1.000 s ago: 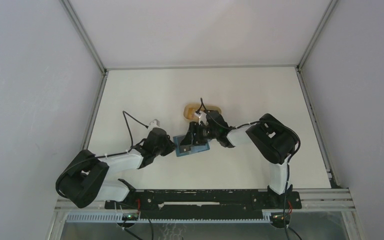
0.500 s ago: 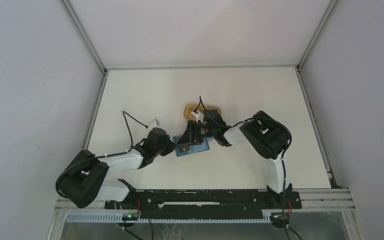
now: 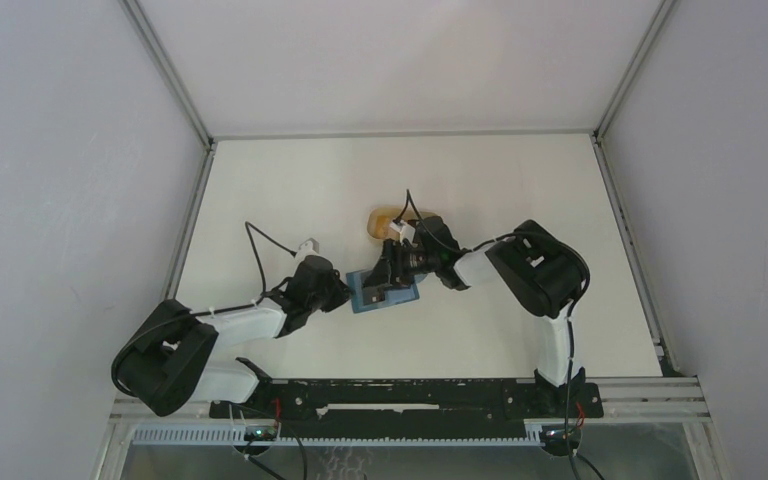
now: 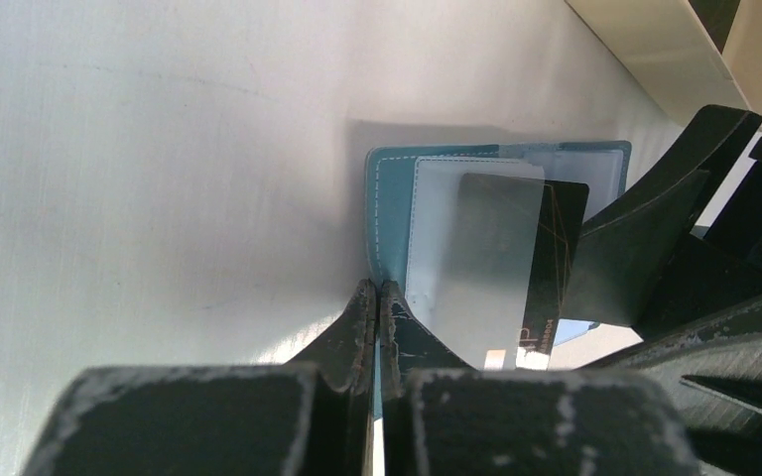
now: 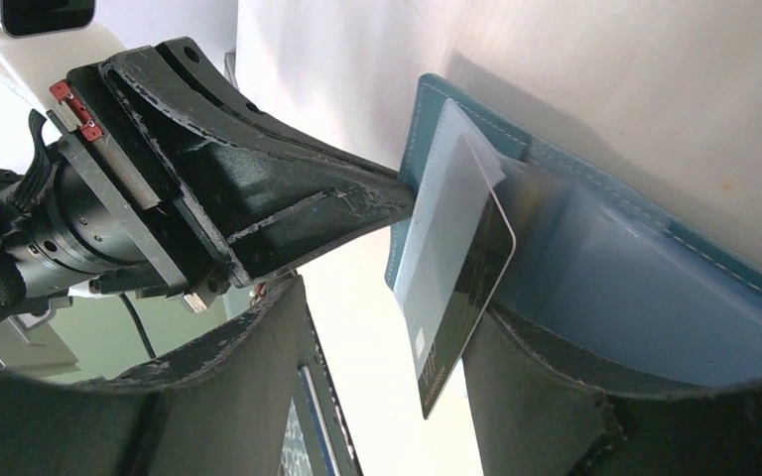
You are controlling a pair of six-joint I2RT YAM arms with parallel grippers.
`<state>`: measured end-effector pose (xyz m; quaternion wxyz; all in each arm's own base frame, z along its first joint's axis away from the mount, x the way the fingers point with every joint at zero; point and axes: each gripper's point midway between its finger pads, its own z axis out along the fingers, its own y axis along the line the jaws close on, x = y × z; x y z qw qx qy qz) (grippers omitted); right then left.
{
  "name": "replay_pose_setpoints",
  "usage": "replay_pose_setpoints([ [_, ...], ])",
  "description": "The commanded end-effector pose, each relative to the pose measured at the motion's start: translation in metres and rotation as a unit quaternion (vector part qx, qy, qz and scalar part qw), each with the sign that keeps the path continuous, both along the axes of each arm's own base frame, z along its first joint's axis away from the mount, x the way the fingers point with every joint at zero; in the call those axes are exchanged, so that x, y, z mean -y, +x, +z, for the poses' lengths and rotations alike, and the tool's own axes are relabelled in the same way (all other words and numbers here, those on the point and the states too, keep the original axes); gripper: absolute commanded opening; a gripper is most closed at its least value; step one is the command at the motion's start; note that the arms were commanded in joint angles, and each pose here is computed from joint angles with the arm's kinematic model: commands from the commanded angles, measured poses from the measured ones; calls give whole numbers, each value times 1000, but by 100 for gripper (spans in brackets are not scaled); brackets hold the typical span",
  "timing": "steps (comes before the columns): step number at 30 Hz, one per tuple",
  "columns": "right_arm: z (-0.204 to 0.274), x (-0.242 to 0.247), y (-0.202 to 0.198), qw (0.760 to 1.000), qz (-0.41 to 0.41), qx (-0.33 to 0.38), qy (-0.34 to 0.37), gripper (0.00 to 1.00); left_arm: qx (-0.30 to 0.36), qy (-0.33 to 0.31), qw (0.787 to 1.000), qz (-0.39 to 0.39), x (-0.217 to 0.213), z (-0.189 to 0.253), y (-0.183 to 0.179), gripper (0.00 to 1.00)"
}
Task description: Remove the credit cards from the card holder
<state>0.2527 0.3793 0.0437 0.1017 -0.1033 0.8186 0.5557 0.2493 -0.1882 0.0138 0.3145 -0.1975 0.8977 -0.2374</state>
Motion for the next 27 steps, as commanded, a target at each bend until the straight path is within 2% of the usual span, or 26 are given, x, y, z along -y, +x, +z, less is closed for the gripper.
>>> replay_pose_setpoints([
  [1, 17, 10, 4, 1000, -1, 22, 14, 66, -84, 78, 993, -12, -31, -45, -40, 0],
  [10, 9, 25, 7, 1000, -13, 12, 6, 63, -85, 75, 993, -15, -29, -46, -40, 0],
  [12, 6, 29, 8, 1000, -17, 11, 2, 60, -86, 75, 993, -15, -30, -46, -41, 0],
  [19, -6, 51, 14, 999, -31, 4, -11, 35, -87, 75, 993, -16, -29, -47, -41, 0],
  [25, -9, 69, 17, 999, -44, 2, -28, 0, -86, 74, 993, -19, -28, -46, -40, 0],
  [27, -8, 76, 19, 998, -50, 6, -35, 0, -84, 72, 994, -21, -26, -46, -39, 0],
])
